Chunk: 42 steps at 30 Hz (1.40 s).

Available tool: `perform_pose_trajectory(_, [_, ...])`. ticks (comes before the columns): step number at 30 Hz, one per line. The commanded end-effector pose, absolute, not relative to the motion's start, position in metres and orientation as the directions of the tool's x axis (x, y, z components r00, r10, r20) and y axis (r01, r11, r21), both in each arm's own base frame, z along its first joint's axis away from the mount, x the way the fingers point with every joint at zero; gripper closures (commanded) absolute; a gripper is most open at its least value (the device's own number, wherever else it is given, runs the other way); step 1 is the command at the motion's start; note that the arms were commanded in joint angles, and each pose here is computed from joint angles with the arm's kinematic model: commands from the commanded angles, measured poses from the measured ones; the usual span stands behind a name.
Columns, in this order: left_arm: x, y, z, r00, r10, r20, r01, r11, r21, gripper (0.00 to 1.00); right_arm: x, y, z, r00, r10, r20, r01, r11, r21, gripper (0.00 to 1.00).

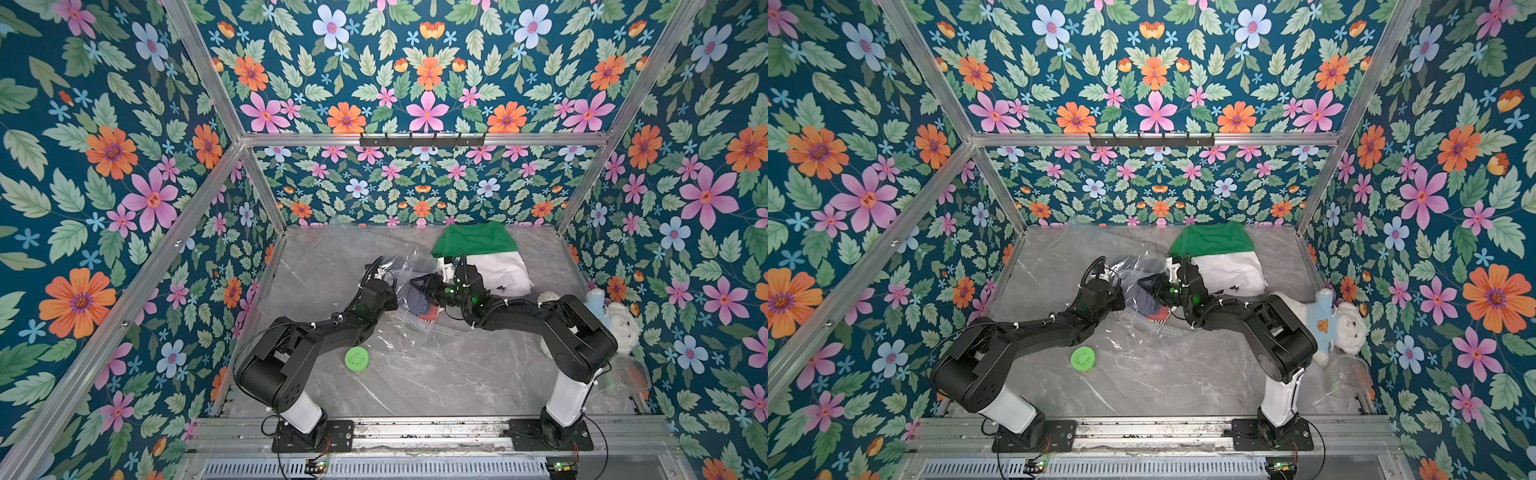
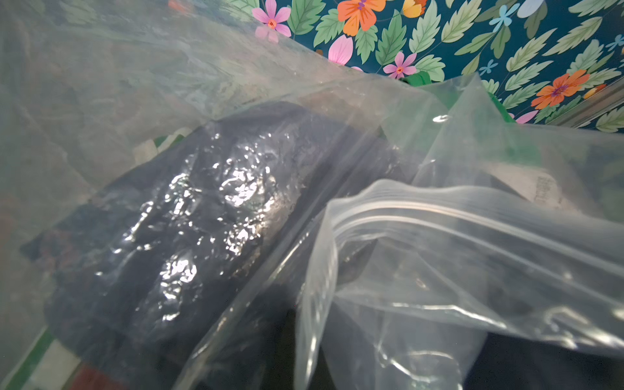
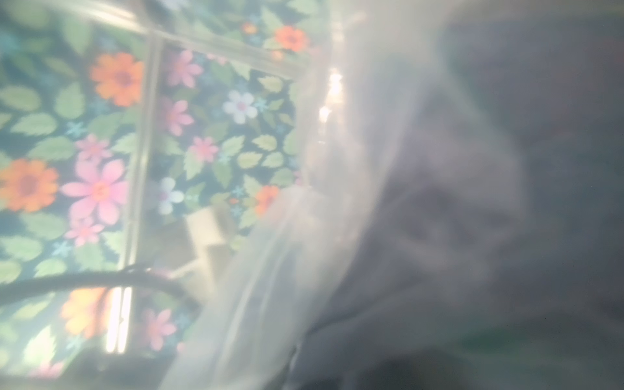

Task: Take the tank top out of the vacuum bag
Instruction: Take out the tank top from the vacuum bag.

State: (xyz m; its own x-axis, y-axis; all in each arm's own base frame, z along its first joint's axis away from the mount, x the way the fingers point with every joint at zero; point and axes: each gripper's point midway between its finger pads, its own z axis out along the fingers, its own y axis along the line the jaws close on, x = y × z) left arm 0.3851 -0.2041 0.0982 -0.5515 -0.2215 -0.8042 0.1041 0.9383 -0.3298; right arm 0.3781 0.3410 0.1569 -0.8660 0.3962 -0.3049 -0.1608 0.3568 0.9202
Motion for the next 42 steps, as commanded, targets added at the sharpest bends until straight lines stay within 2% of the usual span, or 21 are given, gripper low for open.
perform_pose_trajectory(1, [0.384,-0.204,0.095,-0.564,-0.219,-0.796,0.098,0.940,-0.328,1.00,0.376,0.341,0.173,-0.846,0.384,-0.370,-0.236,0.353,0.905,0.47])
perform_pose_trajectory(3, [0.384,-0.203,0.095,-0.563,-0.219,-0.797,0.097,0.940,-0.326,1.00,0.377,0.331,0.160,-0.843,0.410,-0.349,-0.189,0.382,0.905,0.47])
perform_pose_trajectory(8, [0.384,-0.203,0.095,-0.562,-0.219,-0.798,0.096,0.941,-0.326,1.00,0.376,0.308,0.127,-0.837,0.488,-0.249,-0.029,0.414,0.910,0.37])
perform_pose_trajectory(12, [0.384,-0.203,0.095,-0.562,-0.218,-0.797,0.096,0.941,-0.325,1.00,0.371,0.288,0.106,-0.817,0.532,-0.222,0.059,0.461,0.886,0.32])
perform_pose_trajectory(27, [0.384,-0.203,0.096,-0.564,-0.218,-0.796,0.098,0.940,-0.327,1.00,0.380,0.300,0.104,-0.833,0.523,-0.183,0.044,0.393,0.919,0.30])
perform_pose_trajectory(32, [0.385,-0.205,0.096,-0.565,-0.223,-0.795,0.100,0.937,-0.334,1.00,0.386,0.315,0.132,-0.849,0.474,-0.232,-0.061,0.349,0.935,0.34])
perform_pose_trajectory(35, [0.385,-0.206,0.095,-0.567,-0.224,-0.793,0.102,0.936,-0.337,1.00,0.388,0.321,0.142,-0.851,0.454,-0.265,-0.102,0.352,0.931,0.41])
perform_pose_trajectory(38, [0.385,-0.205,0.095,-0.566,-0.224,-0.793,0.100,0.937,-0.336,1.00,0.391,0.322,0.138,-0.852,0.444,-0.277,-0.100,0.380,0.919,0.53])
perform_pose_trajectory(42, [0.385,-0.206,0.094,-0.567,-0.224,-0.793,0.102,0.936,-0.337,1.00,0.398,0.324,0.122,-0.861,0.436,-0.261,-0.076,0.398,0.914,0.54])
